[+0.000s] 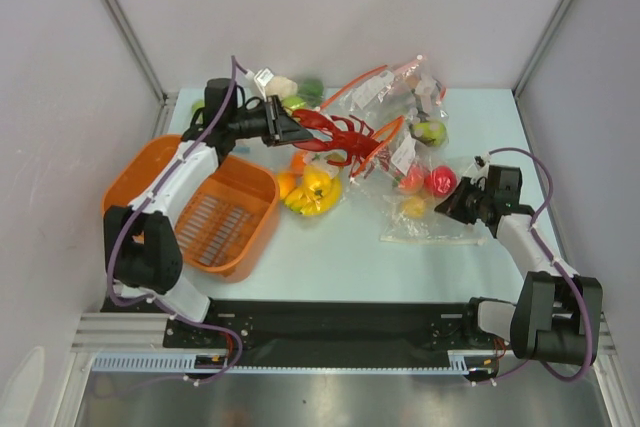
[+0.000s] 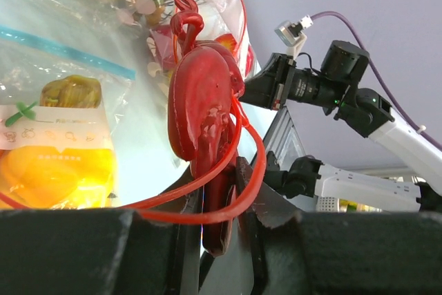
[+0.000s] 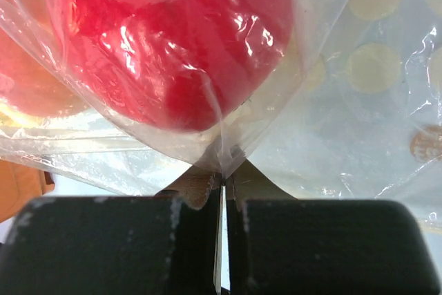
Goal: Open the zip-top bag and remove the fake food
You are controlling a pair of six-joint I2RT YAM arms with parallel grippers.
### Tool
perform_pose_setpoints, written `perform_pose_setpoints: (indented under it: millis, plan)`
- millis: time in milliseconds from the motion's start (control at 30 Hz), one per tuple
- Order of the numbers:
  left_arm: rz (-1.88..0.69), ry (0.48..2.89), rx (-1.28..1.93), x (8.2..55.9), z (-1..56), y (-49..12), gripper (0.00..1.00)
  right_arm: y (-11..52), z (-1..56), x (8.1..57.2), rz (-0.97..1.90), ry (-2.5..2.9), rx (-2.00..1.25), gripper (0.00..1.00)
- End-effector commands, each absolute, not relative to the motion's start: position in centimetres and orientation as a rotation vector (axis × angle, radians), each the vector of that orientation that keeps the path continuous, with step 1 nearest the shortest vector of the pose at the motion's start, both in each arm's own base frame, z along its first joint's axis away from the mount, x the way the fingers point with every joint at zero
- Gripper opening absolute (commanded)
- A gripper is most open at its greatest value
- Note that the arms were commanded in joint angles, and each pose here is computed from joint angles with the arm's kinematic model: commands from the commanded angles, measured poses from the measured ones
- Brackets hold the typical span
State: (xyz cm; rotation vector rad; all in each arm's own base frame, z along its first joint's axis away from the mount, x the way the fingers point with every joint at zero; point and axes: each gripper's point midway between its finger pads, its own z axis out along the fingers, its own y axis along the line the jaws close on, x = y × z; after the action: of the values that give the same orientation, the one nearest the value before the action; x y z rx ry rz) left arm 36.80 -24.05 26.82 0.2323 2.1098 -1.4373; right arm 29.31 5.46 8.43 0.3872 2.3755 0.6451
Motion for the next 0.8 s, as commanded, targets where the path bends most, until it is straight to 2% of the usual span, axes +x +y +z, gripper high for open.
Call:
perform_pose_setpoints:
  millis: [0,300,467,767]
  plan:
    - [-1.419,1.927,0.358,36.0,32.6,-23.3,0.00,4.0,9.5,30.5,0.560,2.337,0.400,0.00]
    - [-1.340,1.774,0.331,36.5,35.8,-22.0,0.00,4.1,9.5,30.5,0.574,2.335,0.406,0.00]
    - [-1.382,1.712,0.295,37.5,36.3,-22.4,0.00,4.4,9.6,30.6,0.597,2.329,0.404,0.00]
    - [-1.492,1.667,0.356,37.2,37.0,-26.1,0.00,4.6,9.7,30.5,0.610,2.324,0.398,0.00]
